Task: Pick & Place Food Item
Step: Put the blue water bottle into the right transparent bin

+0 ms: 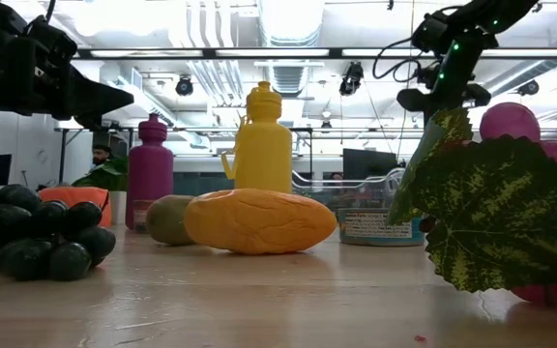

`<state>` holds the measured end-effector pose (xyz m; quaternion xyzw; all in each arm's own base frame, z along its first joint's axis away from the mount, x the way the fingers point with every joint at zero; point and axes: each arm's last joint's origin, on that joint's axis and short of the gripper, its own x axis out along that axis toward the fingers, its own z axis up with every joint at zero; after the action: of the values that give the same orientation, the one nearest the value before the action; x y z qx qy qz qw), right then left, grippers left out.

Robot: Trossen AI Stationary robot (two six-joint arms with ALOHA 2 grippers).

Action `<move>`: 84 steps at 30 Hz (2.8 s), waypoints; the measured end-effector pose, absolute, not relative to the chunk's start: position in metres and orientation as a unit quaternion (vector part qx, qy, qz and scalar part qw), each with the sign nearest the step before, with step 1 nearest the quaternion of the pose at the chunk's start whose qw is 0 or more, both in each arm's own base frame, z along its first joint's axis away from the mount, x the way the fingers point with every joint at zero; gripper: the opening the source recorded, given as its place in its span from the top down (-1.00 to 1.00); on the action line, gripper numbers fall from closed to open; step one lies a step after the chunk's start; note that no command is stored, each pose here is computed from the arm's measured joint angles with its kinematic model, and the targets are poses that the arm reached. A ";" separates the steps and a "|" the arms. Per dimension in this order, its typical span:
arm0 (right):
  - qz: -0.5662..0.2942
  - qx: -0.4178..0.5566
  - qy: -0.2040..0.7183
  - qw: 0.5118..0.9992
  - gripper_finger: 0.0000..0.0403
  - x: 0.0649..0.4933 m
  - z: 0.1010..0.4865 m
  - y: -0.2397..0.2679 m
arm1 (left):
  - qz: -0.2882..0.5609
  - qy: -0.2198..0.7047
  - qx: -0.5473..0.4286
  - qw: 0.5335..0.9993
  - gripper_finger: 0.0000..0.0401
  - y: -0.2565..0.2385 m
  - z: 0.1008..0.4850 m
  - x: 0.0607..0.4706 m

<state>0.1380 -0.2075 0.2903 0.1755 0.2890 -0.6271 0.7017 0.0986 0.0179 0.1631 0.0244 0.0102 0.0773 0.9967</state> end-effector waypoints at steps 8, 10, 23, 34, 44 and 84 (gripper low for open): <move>-0.640 0.184 0.288 0.688 0.67 0.137 0.286 -0.213 | 0.077 0.010 0.024 0.997 0.93 0.018 0.163 0.099; -0.641 0.185 0.289 0.687 0.67 0.136 0.286 -0.213 | 0.077 0.010 0.024 0.997 0.93 0.018 0.163 0.099; -0.648 0.210 0.262 0.683 0.67 0.135 0.289 -0.210 | 0.077 0.010 0.024 0.997 0.93 0.018 0.163 0.099; -0.647 0.213 0.260 0.684 0.67 0.135 0.288 -0.210 | 0.077 0.010 0.024 0.997 0.93 0.018 0.163 0.099; -0.650 0.212 0.264 0.681 0.67 0.135 0.283 -0.210 | 0.077 0.010 0.024 0.997 0.93 0.018 0.163 0.099; -0.647 0.212 0.265 0.683 0.67 0.134 0.279 -0.210 | 0.077 0.010 0.024 0.997 0.93 0.018 0.163 0.099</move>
<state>0.1342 -0.2096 0.2790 0.2121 0.2652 -0.6465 0.6831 0.0986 0.0179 0.1632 0.0243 0.0102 0.0774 0.9966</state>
